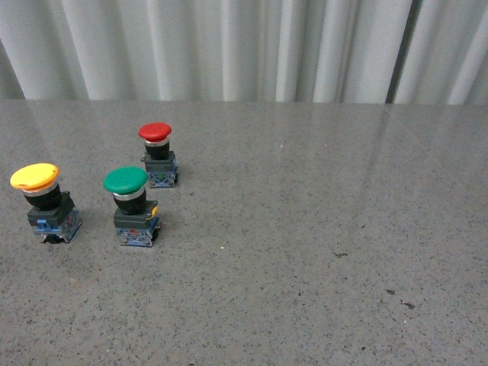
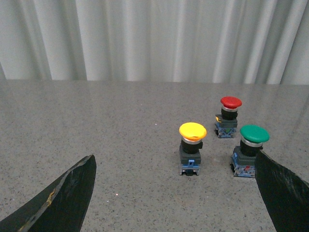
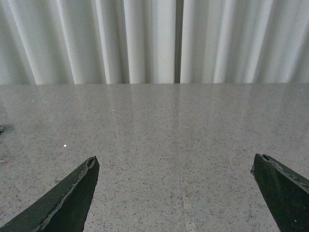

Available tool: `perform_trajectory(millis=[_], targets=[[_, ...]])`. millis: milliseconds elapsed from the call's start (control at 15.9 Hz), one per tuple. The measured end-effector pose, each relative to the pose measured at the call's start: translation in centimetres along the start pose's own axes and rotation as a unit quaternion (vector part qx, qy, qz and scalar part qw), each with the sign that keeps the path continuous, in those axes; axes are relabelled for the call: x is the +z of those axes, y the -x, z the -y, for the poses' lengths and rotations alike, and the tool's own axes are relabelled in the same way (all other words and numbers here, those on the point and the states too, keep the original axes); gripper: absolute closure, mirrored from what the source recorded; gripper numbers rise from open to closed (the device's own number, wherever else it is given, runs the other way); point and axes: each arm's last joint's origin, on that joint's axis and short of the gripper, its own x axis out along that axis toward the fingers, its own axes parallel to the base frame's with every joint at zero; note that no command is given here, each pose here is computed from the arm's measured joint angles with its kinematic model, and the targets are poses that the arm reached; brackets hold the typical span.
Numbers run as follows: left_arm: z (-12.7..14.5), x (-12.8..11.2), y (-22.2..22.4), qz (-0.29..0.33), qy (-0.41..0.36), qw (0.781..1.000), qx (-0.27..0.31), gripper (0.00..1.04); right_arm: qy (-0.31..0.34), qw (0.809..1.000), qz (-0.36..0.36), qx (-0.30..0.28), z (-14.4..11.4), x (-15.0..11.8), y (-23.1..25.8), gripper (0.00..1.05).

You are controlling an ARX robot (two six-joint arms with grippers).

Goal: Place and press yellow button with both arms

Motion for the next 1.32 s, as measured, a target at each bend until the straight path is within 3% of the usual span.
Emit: perform_trajectory(millis=[816,942,1067,1130,1256,1318], targets=[[0.0,0.0,0.0,0.000,0.000,1.000,0.000,0.07,0.000,1.000,0.000,0.000,0.0,0.0,0.0,0.06],[0.3,0.0,-0.3,-0.130,0.002,0.989,0.074,0.07,0.001,1.000,0.000,0.000,0.0,0.0,0.0,0.06],[-0.6,2.4,-2.3,-0.103,0.008,0.985,0.135,0.07,0.000,1.000,-0.001,0.000,0.0,0.0,0.0,0.06],[-1.0,4.8,-4.0,-0.066,0.011,0.990,0.128,0.07,0.000,1.000,0.000,0.000,0.0,0.0,0.0,0.06],[-1.1,6.7,-6.5,-0.053,0.004,0.994,0.100,0.07,0.000,1.000,0.000,0.000,0.0,0.0,0.0,0.06],[-0.6,7.5,-11.7,-0.108,-0.016,0.993,0.036,0.07,0.000,1.000,0.000,0.000,0.0,0.0,0.0,0.06]])
